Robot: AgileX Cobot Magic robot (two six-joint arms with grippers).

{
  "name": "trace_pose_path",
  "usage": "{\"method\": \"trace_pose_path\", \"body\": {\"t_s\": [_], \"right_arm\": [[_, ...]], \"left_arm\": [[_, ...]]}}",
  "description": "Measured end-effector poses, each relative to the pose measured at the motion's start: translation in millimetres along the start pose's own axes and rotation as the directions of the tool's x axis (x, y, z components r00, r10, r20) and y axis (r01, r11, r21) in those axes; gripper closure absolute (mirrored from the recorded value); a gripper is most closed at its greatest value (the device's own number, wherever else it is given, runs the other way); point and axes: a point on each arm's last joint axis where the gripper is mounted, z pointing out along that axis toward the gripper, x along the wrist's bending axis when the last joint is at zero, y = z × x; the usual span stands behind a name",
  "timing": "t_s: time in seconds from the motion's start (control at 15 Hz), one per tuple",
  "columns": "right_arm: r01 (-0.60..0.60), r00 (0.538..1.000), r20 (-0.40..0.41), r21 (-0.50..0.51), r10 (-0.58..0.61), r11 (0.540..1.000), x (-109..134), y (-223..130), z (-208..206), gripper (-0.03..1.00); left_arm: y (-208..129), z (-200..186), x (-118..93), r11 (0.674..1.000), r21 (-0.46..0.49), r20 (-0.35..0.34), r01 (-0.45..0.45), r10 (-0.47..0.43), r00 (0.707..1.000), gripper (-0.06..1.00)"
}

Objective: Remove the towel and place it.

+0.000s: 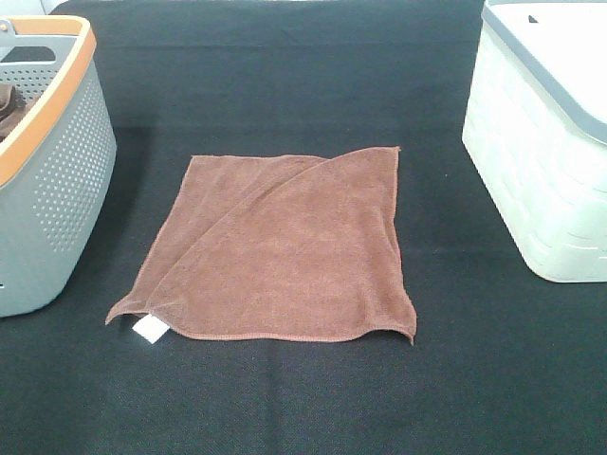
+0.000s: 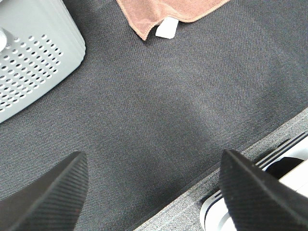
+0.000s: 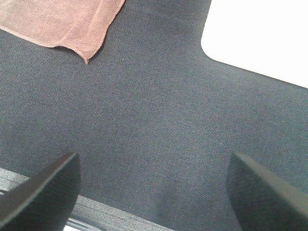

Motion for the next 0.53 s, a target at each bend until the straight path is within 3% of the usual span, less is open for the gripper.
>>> {"method": "trace_pose_path", "body": {"t_s": [0.53], "right_arm": [[0.000, 1.000, 0.000, 0.000, 0.000, 1.000, 0.0, 0.0, 0.0, 0.18]], "left_arm": [[-1.4, -2.7, 0.0, 1.000, -0.021, -0.005, 0.004, -0.004, 1.000, 0.22]]}}
